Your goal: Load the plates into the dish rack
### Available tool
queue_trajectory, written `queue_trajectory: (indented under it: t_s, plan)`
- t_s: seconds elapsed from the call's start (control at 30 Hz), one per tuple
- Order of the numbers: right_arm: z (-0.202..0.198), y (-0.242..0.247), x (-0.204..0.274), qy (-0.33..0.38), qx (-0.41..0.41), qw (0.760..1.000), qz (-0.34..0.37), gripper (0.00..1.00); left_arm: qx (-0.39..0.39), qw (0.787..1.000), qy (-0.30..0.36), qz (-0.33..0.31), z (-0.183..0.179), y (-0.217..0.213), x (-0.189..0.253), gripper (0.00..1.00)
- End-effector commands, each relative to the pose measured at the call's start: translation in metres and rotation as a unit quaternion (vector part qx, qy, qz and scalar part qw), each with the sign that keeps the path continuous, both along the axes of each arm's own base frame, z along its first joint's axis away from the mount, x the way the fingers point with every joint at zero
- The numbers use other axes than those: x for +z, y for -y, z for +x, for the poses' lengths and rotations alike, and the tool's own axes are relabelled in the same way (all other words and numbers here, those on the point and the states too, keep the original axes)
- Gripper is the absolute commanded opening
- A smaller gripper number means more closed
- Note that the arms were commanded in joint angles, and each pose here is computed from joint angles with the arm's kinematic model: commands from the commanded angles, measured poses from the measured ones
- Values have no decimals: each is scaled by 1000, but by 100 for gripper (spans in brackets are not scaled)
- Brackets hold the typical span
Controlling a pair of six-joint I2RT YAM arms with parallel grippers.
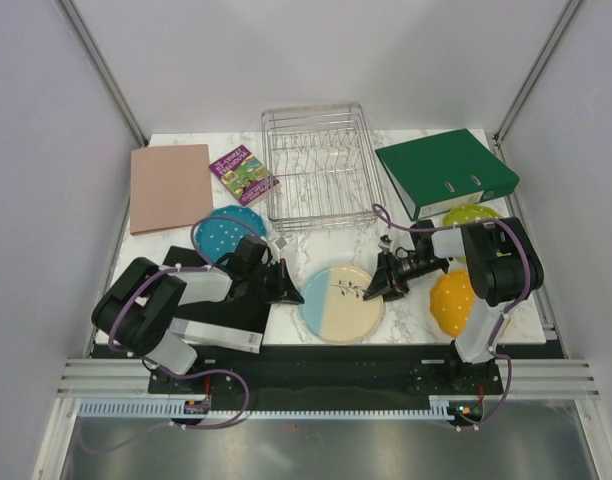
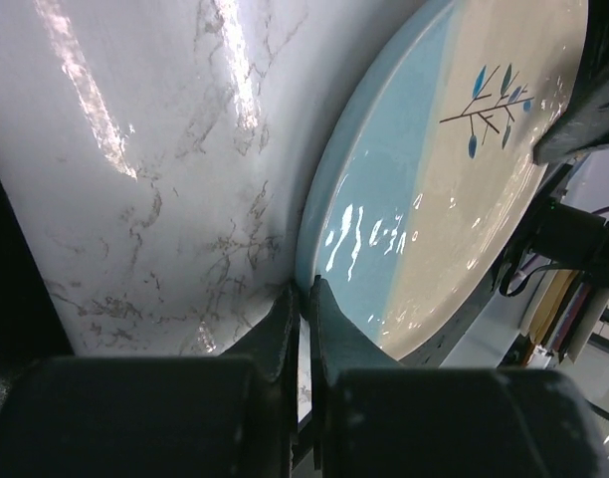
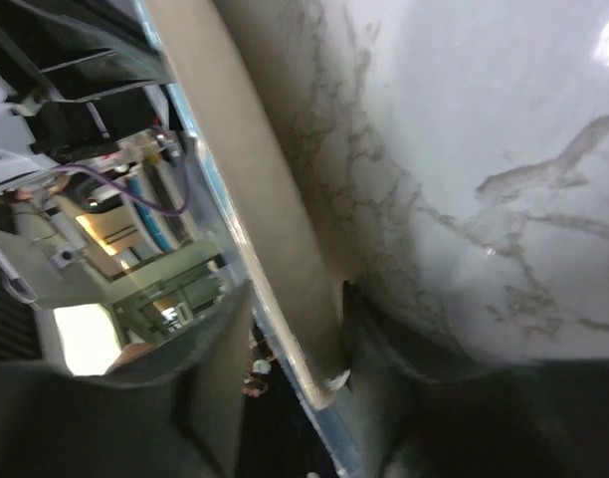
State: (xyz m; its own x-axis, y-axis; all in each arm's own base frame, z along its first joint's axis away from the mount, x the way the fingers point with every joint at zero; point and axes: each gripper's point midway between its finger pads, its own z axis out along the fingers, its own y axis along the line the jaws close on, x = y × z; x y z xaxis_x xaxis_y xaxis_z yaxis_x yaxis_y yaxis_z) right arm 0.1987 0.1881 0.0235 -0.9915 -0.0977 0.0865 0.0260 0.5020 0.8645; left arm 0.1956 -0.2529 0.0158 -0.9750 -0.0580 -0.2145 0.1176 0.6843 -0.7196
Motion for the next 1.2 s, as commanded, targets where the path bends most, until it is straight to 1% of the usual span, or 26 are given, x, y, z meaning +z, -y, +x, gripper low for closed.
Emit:
queue_trajectory:
  t_s: [0.0, 0.03, 0.07, 0.13, 0.17, 0.2, 0.23, 0.27, 0.33, 0.37, 0.43, 0.47, 0.5, 0.53, 0.57, 0.6, 0.67, 0.77, 0.8, 0.83, 0.9, 0.93, 1.0, 1.03, 1.1, 1.17]
  plan:
    - [3, 6, -21, 54, 28, 997, -43, 41, 10, 1000, 0, 1, 7, 7, 2, 2]
    - [5, 7, -18, 64, 26, 997, -45, 38, 13, 1000, 5, 4, 9, 6, 2, 2]
    - [6, 9, -16, 69, 24, 996, -50, 31, 16, 1000, 1, 11, 8, 4, 1, 3]
    - [12, 12, -9, 90, 20, 994, -58, 19, 24, 999, 7, 22, 13, 1, 3, 9]
    - [11, 15, -4, 88, 20, 994, -60, 9, 24, 999, 12, 26, 14, 0, 5, 23]
    - [12, 18, 1, 92, 19, 994, -63, 4, 17, 999, 19, 35, 17, -2, 7, 32]
    - [21, 20, 12, 132, 33, 989, -63, 0, 20, 998, 31, 45, 22, -5, 10, 40]
    - [20, 23, 23, 122, 23, 991, -57, 0, 16, 998, 46, 50, 26, -7, 18, 53]
    - [30, 22, 53, 167, 24, 984, -48, 0, -6, 993, 90, 72, 36, -12, 35, 59]
    - [28, 21, 66, 172, 28, 984, -43, 0, -18, 987, 143, 69, 48, -11, 61, 62]
    - [40, 19, 103, 237, 42, 970, -38, 0, -25, 981, 176, 82, 52, -18, 80, 64]
    - [32, 21, 113, 245, 65, 967, -36, 0, -20, 972, 221, 71, 61, -18, 114, 65]
    - [42, 20, 138, 283, 76, 956, -32, 0, -21, 971, 228, 65, 60, -18, 128, 66]
    - [42, 21, 150, 294, 87, 952, -29, 0, -27, 971, 228, 59, 56, -20, 142, 66]
    - [35, 23, 162, 298, 111, 948, -24, 0, -39, 963, 263, 42, 60, -16, 171, 66]
    - [50, 20, 188, 333, 117, 936, -19, 0, -45, 954, 294, 29, 59, -15, 193, 66]
    - [57, 20, 212, 344, 127, 930, -18, 0, -39, 934, 354, 43, 74, -21, 221, 71]
    - [107, 18, 256, 426, 109, 897, -40, 0, 7, 902, 416, 113, 115, -41, 238, 76]
    - [129, 16, 273, 444, 87, 891, -51, 0, 43, 893, 419, 160, 134, -55, 232, 78]
    - [149, 16, 284, 471, 71, 878, -59, 0, 63, 886, 422, 180, 146, -65, 232, 79]
    - [186, 13, 306, 489, 22, 869, -71, 0, 84, 872, 437, 204, 164, -77, 235, 79]
    - [213, 16, 317, 518, -12, 850, -92, 0, 89, 873, 429, 214, 172, -82, 226, 79]
    - [253, 22, 334, 542, -74, 828, -119, 0, 100, 876, 421, 214, 178, -86, 222, 79]
    - [279, 27, 352, 561, -132, 807, -129, 0, 109, 878, 414, 214, 181, -90, 220, 79]
    - [307, 34, 370, 583, -189, 778, -137, 0, 123, 888, 397, 194, 180, -90, 214, 79]
    - [335, 44, 395, 612, -261, 731, -153, 0, 133, 897, 381, 177, 177, -94, 208, 77]
